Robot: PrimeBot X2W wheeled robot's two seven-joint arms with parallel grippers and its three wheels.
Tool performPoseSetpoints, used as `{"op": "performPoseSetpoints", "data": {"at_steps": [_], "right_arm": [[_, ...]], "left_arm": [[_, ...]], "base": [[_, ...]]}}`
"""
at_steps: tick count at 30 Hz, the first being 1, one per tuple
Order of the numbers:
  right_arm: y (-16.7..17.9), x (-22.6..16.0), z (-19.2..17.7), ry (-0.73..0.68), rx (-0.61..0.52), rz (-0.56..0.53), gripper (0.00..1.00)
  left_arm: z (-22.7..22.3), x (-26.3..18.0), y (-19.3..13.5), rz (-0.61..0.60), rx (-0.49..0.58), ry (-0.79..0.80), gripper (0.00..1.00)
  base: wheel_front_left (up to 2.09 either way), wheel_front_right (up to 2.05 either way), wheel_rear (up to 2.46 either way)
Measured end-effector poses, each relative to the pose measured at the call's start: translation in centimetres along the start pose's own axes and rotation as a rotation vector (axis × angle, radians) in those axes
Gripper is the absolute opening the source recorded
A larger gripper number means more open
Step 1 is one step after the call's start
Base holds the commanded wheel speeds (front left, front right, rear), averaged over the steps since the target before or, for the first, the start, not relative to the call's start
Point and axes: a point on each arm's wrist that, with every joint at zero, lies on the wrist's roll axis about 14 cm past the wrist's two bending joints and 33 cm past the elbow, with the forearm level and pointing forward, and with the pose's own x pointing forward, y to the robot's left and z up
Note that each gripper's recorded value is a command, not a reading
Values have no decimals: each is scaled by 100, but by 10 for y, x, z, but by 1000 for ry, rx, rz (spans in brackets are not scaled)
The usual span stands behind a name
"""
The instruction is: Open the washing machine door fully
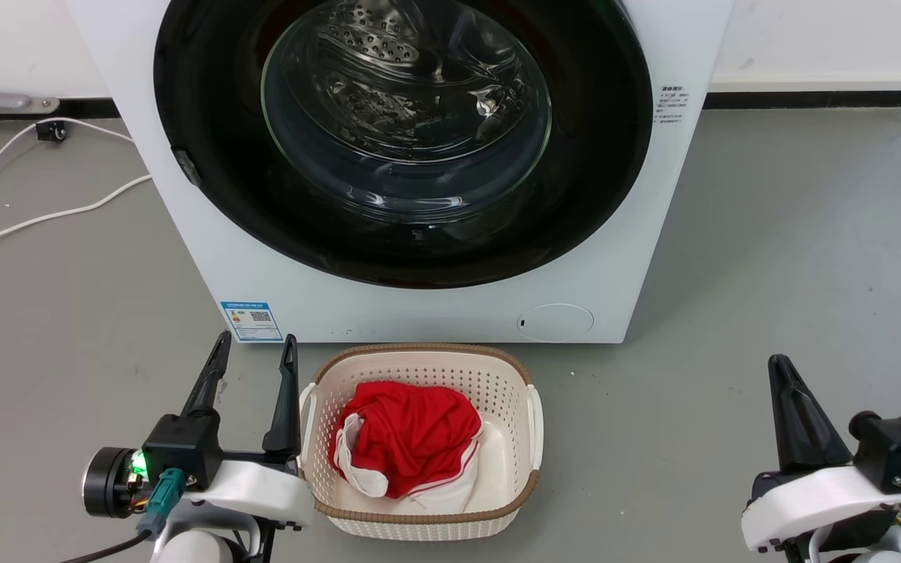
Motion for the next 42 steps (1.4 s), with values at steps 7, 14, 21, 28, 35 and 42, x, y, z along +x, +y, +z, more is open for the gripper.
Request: {"op": "performPoseSetpoints", "data": {"at_steps": [7,14,21,28,35,42], "right_arm": [[-15,1,-4,-32,195,-62,0],[-21,8,-14,-93,759,-152,0],[-37,27,-2,-211,1332,-229,0],[-50,62,24,-269,1588,-162,0],[-68,118,35,-237,1603,-116,0],[-83,183,43,-160,1486,-80,0]], "left_arm": [[0,1,1,4,-4,-1,100],[0,3,2,10,-17,-5,100],[-2,8,2,11,-20,-4,100],[-3,18,-1,0,-24,-10,100],[-10,38,0,-7,-33,-13,100],[-21,60,3,-12,-32,-12,100]], "base": [[0,0,0],[0,0,0],[0,0,0],[0,0,0],[0,0,0],[0,0,0]]}}
